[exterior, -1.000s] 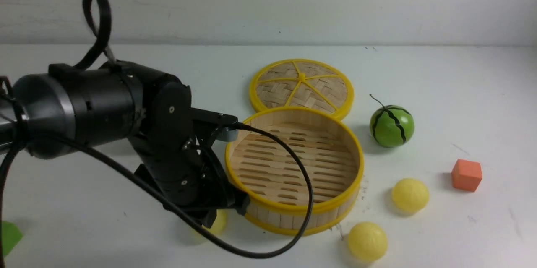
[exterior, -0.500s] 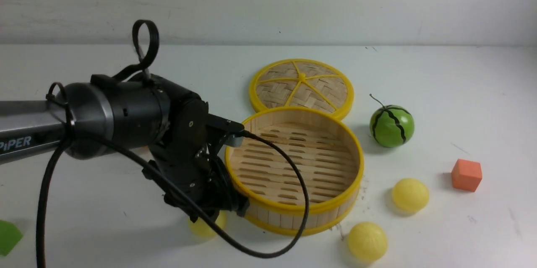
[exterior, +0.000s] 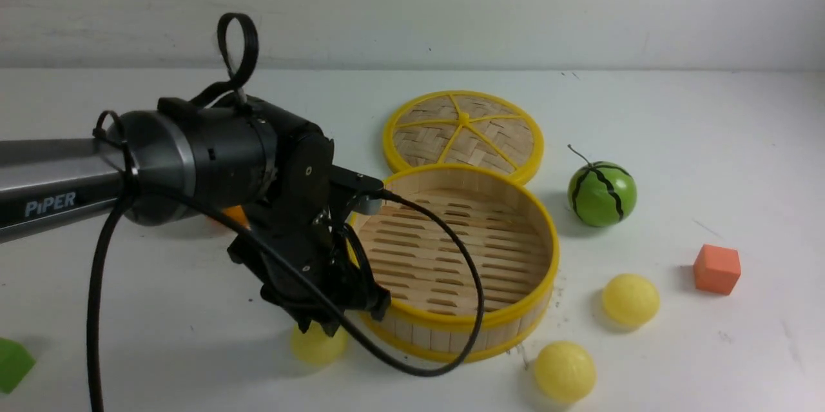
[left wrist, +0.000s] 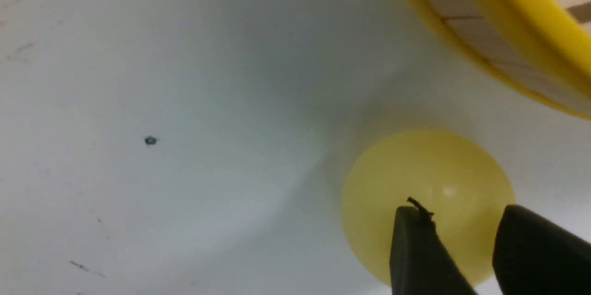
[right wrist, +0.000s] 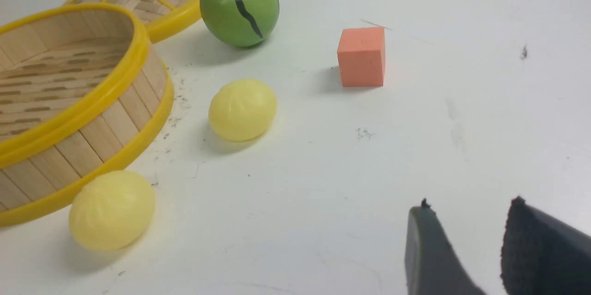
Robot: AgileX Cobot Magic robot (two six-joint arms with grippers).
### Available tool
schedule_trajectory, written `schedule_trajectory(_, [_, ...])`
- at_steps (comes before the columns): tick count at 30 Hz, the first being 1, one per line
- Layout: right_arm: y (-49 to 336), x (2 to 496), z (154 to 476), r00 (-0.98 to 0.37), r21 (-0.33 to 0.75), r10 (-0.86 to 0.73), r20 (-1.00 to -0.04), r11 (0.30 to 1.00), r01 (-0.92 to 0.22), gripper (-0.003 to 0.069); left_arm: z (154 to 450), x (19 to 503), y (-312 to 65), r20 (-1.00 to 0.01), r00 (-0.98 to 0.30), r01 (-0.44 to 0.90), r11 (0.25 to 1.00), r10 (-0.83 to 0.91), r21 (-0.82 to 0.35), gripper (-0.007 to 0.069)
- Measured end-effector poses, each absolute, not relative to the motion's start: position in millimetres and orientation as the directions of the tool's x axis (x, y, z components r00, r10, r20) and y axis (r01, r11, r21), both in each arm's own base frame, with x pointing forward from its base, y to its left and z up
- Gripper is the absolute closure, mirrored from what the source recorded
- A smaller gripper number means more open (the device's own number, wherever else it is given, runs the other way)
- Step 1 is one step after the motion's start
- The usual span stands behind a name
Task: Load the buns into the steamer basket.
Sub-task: Use the left arm to grab a steamed stuffed bun, then use the left arm to put the steamed stuffed bun into the steamer
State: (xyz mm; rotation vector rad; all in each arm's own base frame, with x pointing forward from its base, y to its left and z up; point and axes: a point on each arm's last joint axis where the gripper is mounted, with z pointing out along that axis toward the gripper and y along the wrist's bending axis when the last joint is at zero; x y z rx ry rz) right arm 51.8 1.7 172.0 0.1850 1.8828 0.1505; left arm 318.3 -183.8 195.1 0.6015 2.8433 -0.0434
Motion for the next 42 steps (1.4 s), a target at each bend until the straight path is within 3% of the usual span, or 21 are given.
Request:
schedule_trajectory(17, [1.7,51.8,172.0,-0.309,0.196,0.203,-0.929,0.979,0.053,0.0418,190.9,321.9,-184.8,-0.246,-0.880,0.411,0.911,0.406,0.032,0.0419])
schedule_trajectory(26, [1.7,51.8,172.0,-0.309,0.196,0.203,-0.929,0.979,0.053,0.0418,191.2,323.0,-185.5,-0.260,-0.877,0.412,0.911,0.405,0.030,0.0581])
schedule_trajectory(27, [1.7,51.8,172.0,-0.309,0.196,0.203,-0.929,0.979,0.053,0.0418,191.2,322.9,-185.4,-0.259,-0.877,0.412,0.911,0.405,0.030,0.0627])
schedule_trajectory(33, [1.7,51.8,172.0,-0.309,0.196,0.203,-0.929,0.979,0.053,0.0418,191.8,321.8,-184.5,-0.244,-0.880,0.412,0.911,0.407,0.035,0.0638])
schedule_trajectory(37, [1.7,51.8,172.0,-0.309,0.196,0.203,-0.929,0.979,0.053,0.0418,213.7,320.2,-181.4,-0.239,-0.878,0.414,0.909,0.414,0.057,0.0638])
schedule_trajectory(39, [1.7,51.8,172.0,-0.309,0.196,0.203,-0.929,0.979,0.053,0.0418,246.4,320.0,-180.4,-0.299,-0.864,0.408,0.911,0.406,0.057,0.0638])
schedule_trajectory(42, [1.7,51.8,172.0,-0.309,0.196,0.203,-0.929,0.979,0.053,0.0418,269.0,319.7,-180.0,-0.345,-0.851,0.404,0.913,0.396,0.054,0.0638])
